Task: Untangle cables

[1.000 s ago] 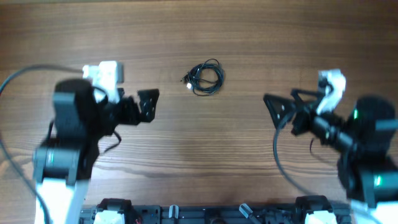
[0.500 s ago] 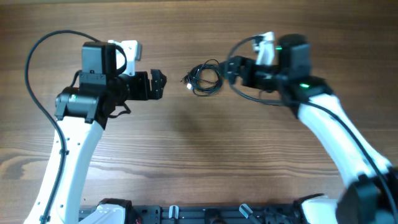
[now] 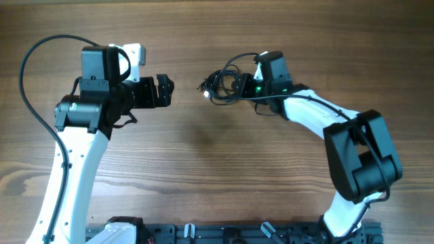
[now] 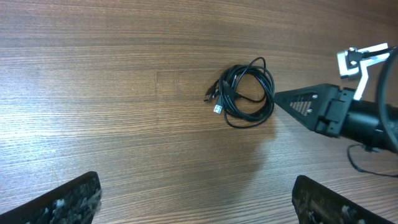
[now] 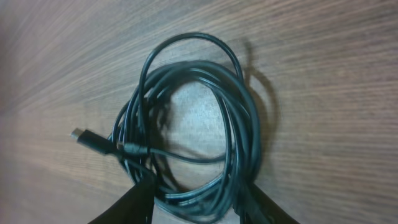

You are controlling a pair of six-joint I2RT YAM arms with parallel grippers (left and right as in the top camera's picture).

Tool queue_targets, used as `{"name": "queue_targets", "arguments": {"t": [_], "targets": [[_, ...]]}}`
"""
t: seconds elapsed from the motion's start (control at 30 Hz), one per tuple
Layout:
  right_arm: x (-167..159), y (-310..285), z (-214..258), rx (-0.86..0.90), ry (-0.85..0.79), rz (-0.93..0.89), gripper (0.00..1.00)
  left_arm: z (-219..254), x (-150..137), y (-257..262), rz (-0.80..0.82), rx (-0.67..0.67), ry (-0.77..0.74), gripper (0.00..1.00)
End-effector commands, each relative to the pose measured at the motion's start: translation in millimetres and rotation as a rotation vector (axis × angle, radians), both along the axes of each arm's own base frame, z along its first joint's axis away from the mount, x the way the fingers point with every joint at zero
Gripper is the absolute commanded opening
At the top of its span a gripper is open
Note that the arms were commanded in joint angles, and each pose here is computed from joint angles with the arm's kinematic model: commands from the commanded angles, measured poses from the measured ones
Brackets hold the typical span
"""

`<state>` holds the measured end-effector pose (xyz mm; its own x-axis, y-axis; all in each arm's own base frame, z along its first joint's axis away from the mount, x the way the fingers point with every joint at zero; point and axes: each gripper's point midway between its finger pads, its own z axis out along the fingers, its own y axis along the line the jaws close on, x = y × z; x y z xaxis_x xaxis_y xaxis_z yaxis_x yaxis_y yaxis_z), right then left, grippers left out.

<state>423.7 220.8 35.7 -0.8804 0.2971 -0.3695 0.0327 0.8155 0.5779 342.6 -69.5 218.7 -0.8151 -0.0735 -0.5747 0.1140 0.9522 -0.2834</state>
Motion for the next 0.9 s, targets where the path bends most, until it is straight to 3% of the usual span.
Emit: {"name": "queue_targets", "arguments": {"t": [0.0, 0.43, 0.5, 0.67, 0.77, 0.87], "targets": [[7.4, -1.0, -13.2, -0.081, -0.021, -0.073, 0.42, 9.3, 1.8, 2.4, -0.003, 0.012, -0.027, 1.0], [-13.8, -1.4, -56.1, -0.227, 0.049, -0.072, 0.41, 4.9, -3.2, 2.8, -0.001, 0.012, 0.0, 1.0], [-20.6, -1.2, -59.9, -0.267, 0.055, -0.05, 0.3, 4.3, -4.1, 2.6, -0.002, 0.012, 0.004, 1.0], [-53.8, -6.7, -75.9, -0.395, 0.141, 0.011, 0.19, 1.1, -8.4, 3.0, -0.002, 0.014, 0.027, 1.0], [-75.0, -5.3, -82.1, -0.408, 0.211, 0.084, 0.05, -1.1, -11.7, 3.0, -0.003, 0.014, 0.043, 1.0], [-91.8, -2.5, -76.6, -0.39, 0.263, 0.15, 0.04, -2.1, -13.6, 2.0, -0.007, 0.009, 0.053, 1.0]]}}
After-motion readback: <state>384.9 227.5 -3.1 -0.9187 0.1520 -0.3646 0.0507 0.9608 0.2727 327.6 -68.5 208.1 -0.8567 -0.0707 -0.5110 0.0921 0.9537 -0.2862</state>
